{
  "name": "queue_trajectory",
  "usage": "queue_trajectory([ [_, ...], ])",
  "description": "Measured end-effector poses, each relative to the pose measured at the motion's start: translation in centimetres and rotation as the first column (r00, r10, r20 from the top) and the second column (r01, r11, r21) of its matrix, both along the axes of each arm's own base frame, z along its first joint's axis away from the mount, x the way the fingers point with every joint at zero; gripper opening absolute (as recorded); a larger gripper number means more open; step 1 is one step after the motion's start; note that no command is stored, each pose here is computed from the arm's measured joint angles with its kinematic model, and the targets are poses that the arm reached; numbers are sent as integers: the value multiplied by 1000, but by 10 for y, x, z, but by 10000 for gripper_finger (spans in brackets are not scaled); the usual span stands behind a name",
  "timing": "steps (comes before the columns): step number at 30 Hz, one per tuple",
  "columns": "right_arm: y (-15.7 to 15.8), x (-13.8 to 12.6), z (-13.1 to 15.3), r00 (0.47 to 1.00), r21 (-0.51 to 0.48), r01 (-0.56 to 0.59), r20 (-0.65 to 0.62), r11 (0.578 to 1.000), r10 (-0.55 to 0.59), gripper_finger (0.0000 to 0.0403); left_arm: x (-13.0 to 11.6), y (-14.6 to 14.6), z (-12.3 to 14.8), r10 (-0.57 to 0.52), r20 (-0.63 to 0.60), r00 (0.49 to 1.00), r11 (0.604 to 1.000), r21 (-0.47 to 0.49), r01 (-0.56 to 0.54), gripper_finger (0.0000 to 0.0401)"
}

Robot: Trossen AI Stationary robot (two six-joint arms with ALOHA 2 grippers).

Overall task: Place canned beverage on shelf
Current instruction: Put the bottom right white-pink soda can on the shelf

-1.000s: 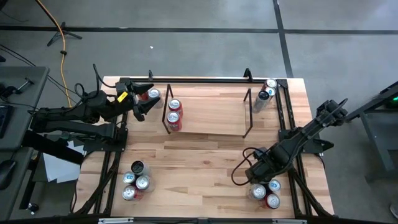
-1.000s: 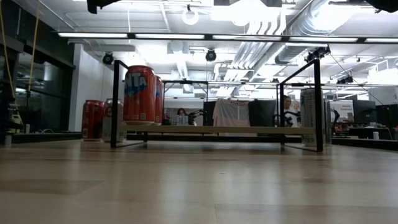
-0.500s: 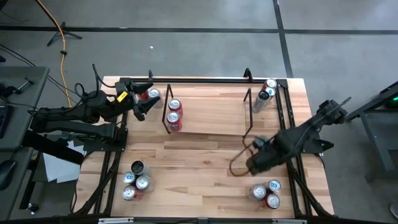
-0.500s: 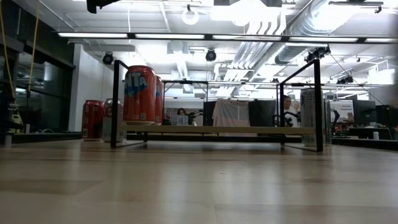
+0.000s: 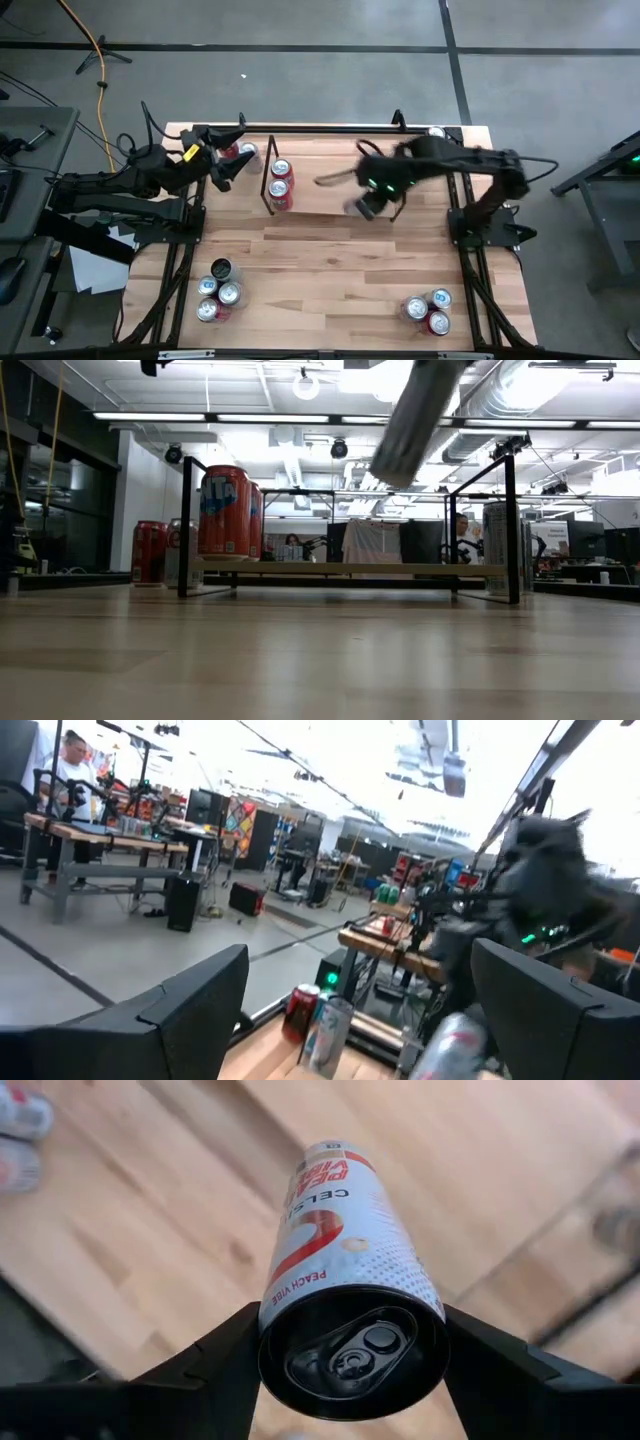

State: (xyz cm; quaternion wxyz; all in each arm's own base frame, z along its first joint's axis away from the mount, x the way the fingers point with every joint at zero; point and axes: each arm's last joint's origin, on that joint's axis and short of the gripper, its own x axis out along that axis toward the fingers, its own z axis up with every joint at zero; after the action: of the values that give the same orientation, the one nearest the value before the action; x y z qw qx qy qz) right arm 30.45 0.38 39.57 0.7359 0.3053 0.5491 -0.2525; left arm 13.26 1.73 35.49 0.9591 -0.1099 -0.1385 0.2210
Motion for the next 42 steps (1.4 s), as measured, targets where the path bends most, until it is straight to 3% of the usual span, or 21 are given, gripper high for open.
queue_trajectory([
  [6, -47, 46, -24, 992, -12, -115, -54, 993, 114, 244, -1, 0, 2, 0, 25, 1000, 1000, -1, 0, 337],
  [11, -70, 63, -45, 983, 32, -154, -93, 988, 157, 244, -1, 0, 2, -9, 42, 999, 999, -32, 10, 337],
  [23, -76, 62, -50, 984, 47, -138, -111, 989, 142, 244, 3, 0, 1, -16, 37, 999, 999, -45, 18, 337],
  [35, -74, 57, -45, 981, 44, -168, -94, 985, 172, 244, 38, -1, -18, -95, -85, 992, 992, -88, 88, 337],
  [42, -68, 16, -47, 977, 65, -134, -158, 989, 143, 244, 40, -1, -18, -127, -79, 989, 989, -88, 120, 337],
])
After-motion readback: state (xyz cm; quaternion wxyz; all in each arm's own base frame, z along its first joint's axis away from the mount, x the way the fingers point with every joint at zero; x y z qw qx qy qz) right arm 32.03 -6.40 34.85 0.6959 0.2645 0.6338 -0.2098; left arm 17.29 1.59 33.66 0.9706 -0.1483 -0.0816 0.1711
